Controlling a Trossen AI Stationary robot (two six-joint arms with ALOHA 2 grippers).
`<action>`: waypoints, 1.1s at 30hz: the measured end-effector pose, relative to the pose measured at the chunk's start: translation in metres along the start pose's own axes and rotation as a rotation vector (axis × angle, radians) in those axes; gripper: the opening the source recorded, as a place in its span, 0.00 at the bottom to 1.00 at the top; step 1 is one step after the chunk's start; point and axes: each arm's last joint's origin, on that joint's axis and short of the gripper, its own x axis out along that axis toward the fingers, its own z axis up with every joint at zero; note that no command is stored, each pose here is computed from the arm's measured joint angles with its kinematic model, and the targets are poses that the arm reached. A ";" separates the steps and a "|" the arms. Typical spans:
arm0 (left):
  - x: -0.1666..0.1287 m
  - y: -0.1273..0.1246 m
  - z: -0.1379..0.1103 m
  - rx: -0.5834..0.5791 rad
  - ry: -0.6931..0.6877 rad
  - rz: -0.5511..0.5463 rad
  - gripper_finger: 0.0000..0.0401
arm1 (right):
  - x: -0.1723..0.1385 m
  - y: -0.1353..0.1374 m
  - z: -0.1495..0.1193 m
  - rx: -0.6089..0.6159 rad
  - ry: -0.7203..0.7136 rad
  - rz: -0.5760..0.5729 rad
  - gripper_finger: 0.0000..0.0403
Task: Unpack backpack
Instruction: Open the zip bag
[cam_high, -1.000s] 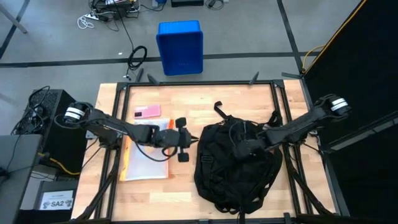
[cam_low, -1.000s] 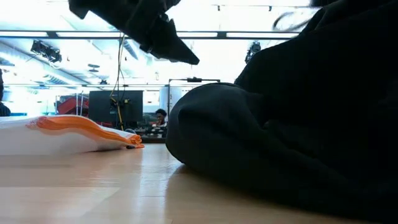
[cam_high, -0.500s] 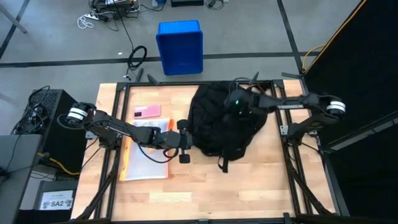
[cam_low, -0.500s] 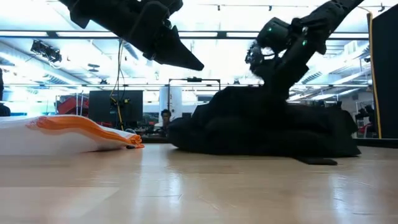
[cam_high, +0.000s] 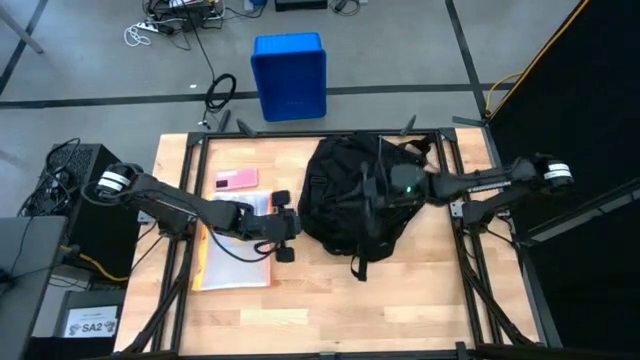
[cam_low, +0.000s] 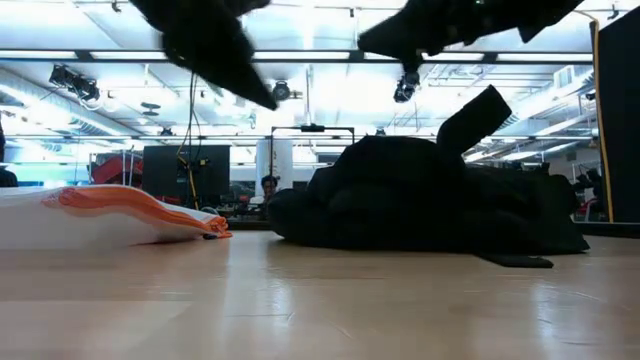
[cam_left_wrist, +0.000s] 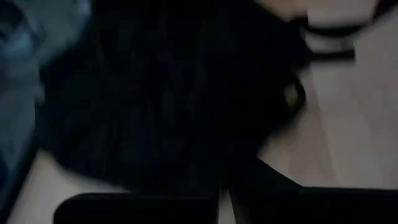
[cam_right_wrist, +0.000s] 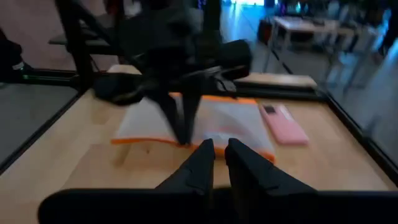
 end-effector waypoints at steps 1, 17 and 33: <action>-0.008 -0.001 -0.001 -0.011 0.073 -0.006 0.00 | 0.008 0.006 -0.004 -0.018 -0.005 0.007 0.06; -0.095 -0.071 -0.022 -0.084 0.276 -0.051 0.00 | 0.157 0.033 -0.061 -0.353 0.172 0.065 0.34; -0.105 -0.106 -0.029 -0.159 0.156 -0.087 0.00 | 0.254 -0.015 -0.098 -0.593 0.401 -0.155 0.67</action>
